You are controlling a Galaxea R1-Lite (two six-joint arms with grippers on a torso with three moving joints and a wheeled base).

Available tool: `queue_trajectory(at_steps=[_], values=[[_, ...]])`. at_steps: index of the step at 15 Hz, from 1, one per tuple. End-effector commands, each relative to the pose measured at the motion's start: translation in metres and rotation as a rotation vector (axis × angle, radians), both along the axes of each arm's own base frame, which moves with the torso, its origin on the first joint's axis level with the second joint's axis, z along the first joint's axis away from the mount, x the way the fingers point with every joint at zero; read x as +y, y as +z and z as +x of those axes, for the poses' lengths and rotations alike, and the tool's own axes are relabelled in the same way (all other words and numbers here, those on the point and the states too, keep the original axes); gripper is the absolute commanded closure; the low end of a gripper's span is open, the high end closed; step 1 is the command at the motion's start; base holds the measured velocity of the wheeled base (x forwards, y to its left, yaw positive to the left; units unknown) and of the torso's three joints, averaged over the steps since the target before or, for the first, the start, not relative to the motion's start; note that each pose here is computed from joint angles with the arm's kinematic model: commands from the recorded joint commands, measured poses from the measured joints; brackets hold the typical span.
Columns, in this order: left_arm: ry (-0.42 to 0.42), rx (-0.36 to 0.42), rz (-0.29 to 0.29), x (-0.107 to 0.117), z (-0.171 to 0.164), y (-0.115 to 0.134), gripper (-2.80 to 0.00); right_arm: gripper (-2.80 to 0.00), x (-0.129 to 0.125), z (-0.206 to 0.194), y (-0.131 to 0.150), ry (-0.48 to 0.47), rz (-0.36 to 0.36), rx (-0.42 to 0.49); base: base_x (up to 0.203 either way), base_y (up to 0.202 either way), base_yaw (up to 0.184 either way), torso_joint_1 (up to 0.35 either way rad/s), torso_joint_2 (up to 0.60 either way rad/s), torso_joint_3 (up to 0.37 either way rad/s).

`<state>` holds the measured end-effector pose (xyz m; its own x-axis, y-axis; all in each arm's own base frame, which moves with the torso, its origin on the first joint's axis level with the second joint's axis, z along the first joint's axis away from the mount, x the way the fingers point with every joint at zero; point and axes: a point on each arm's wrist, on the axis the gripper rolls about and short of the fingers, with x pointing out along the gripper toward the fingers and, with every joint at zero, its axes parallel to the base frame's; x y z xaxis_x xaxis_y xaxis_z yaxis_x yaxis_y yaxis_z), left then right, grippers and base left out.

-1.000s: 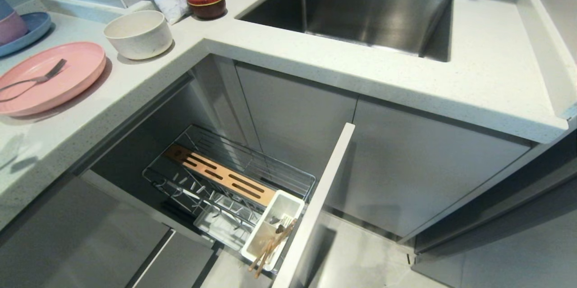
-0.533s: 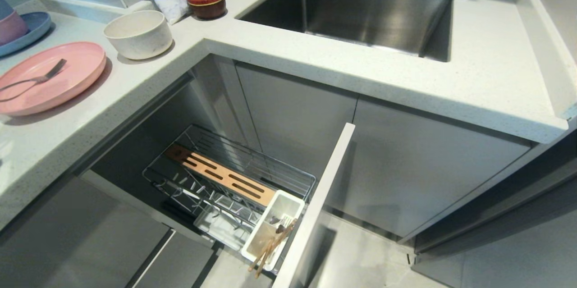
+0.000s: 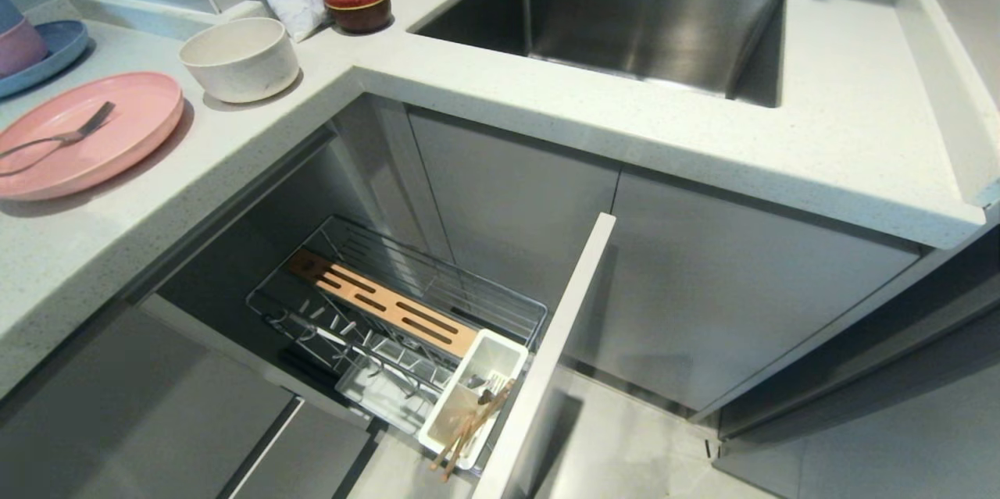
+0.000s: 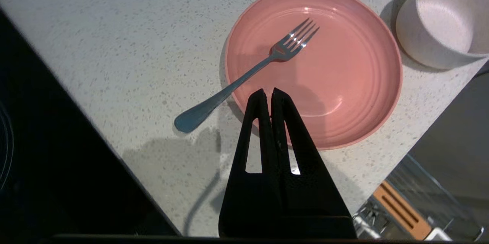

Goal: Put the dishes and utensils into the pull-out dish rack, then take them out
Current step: Pick up the fork and place it in the cupboard

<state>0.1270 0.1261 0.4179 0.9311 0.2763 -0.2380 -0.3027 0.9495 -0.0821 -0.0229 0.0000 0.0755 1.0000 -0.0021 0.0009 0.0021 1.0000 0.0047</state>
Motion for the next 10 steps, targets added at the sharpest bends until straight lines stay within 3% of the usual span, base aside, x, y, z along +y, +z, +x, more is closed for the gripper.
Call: queue_trajectory(at_steps=[1,7,10], values=[[-0.055,0.039,-0.012,0.023,0.012,-0.012,0.00,0.00,0.000,0.000,-0.001,0.001,0.000,-0.002,0.000,0.000,0.000,0.000,0.00,0.000],[-0.299,0.067,0.030,0.052,0.023,-0.034,0.00,0.00,0.000,0.000,-0.001,0.001,0.000,-0.002,0.000,0.000,0.000,0.000,0.00,0.000],[-0.332,0.075,0.019,0.064,0.030,-0.043,0.00,0.00,0.000,0.000,-0.001,0.000,0.000,-0.002,0.000,0.000,0.000,0.000,0.00,0.000]])
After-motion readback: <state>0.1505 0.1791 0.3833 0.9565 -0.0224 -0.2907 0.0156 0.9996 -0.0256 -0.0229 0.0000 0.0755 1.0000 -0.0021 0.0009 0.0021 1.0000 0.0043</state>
